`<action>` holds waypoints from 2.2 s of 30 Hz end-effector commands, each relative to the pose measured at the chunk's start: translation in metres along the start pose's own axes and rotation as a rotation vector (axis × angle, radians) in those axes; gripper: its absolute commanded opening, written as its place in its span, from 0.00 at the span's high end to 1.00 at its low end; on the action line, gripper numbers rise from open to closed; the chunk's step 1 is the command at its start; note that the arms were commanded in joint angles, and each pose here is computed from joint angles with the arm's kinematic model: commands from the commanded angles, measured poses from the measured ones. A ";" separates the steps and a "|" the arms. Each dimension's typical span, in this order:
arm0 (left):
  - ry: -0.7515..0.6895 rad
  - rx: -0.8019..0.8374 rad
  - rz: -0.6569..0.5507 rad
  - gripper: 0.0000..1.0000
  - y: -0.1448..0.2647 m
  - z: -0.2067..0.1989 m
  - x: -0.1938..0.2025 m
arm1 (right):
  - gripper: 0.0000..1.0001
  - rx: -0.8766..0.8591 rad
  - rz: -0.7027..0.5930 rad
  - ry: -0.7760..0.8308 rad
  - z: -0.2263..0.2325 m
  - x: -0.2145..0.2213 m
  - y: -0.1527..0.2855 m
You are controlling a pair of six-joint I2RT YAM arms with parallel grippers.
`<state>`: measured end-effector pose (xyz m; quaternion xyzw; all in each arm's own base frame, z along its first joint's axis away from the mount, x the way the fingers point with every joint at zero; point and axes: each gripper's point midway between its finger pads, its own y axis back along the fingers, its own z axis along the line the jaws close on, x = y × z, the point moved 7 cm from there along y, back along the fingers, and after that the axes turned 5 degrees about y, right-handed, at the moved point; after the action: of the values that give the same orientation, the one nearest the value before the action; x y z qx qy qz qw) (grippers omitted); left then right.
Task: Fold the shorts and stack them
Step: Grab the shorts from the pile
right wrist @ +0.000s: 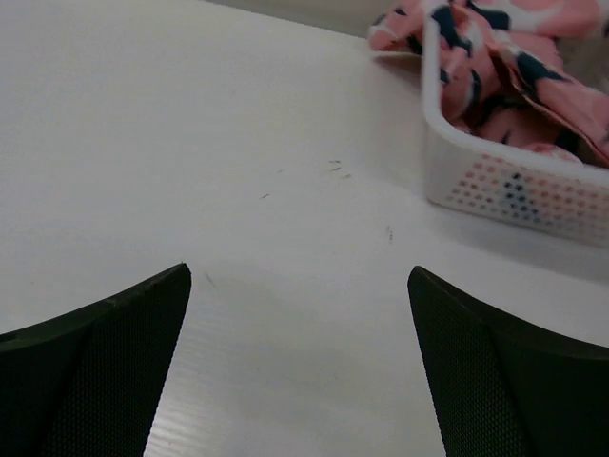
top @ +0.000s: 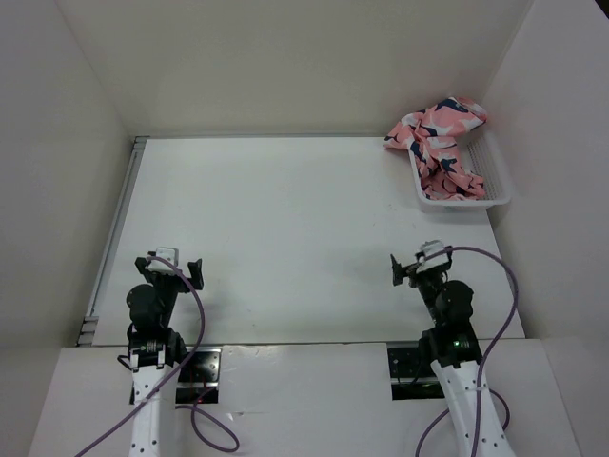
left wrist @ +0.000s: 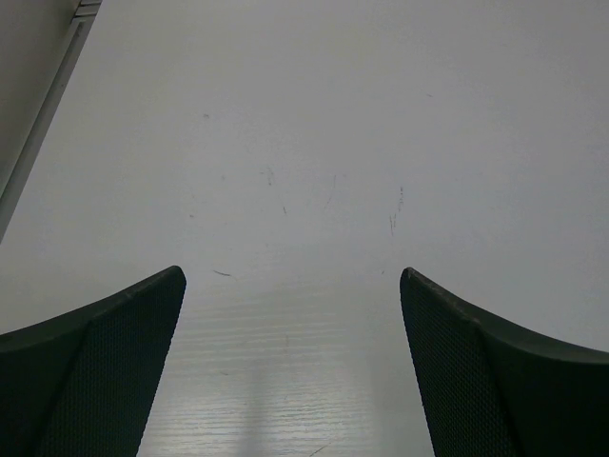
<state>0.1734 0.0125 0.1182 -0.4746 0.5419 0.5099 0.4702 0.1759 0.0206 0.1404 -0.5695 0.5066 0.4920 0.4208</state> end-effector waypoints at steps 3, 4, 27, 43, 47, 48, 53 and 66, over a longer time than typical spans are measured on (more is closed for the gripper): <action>-0.014 0.013 -0.049 0.00 -0.001 -0.001 -0.004 | 0.01 -0.559 -0.385 1.441 0.023 -0.028 0.007; -0.014 0.013 -0.049 0.00 -0.001 -0.001 -0.004 | 0.01 -0.532 -0.395 1.631 0.020 -0.026 0.004; 0.046 0.683 0.230 0.00 -0.074 -0.088 -0.077 | 0.00 -0.017 0.189 0.559 -0.072 -0.177 -0.183; 0.083 0.797 0.584 0.00 -0.229 -0.166 -0.102 | 0.00 0.171 0.709 0.262 -0.185 -0.033 -0.289; 0.089 0.875 0.553 0.00 -0.232 -0.178 -0.106 | 0.00 0.277 0.709 0.237 -0.196 -0.020 -0.293; 0.100 0.944 0.555 0.00 -0.226 -0.187 -0.107 | 0.00 0.265 0.723 0.257 -0.196 -0.015 -0.294; 0.096 0.967 0.545 0.00 -0.221 -0.192 -0.110 | 0.05 0.281 0.803 0.298 -0.201 0.019 -0.291; 0.057 0.861 0.507 0.00 -0.193 -0.176 -0.114 | 0.93 0.274 0.806 0.325 -0.198 0.017 -0.290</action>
<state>0.3780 -0.1672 0.1912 -0.0848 0.8318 0.3392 0.4312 0.4894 -0.1347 0.1416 -0.3334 0.7997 0.4709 0.1661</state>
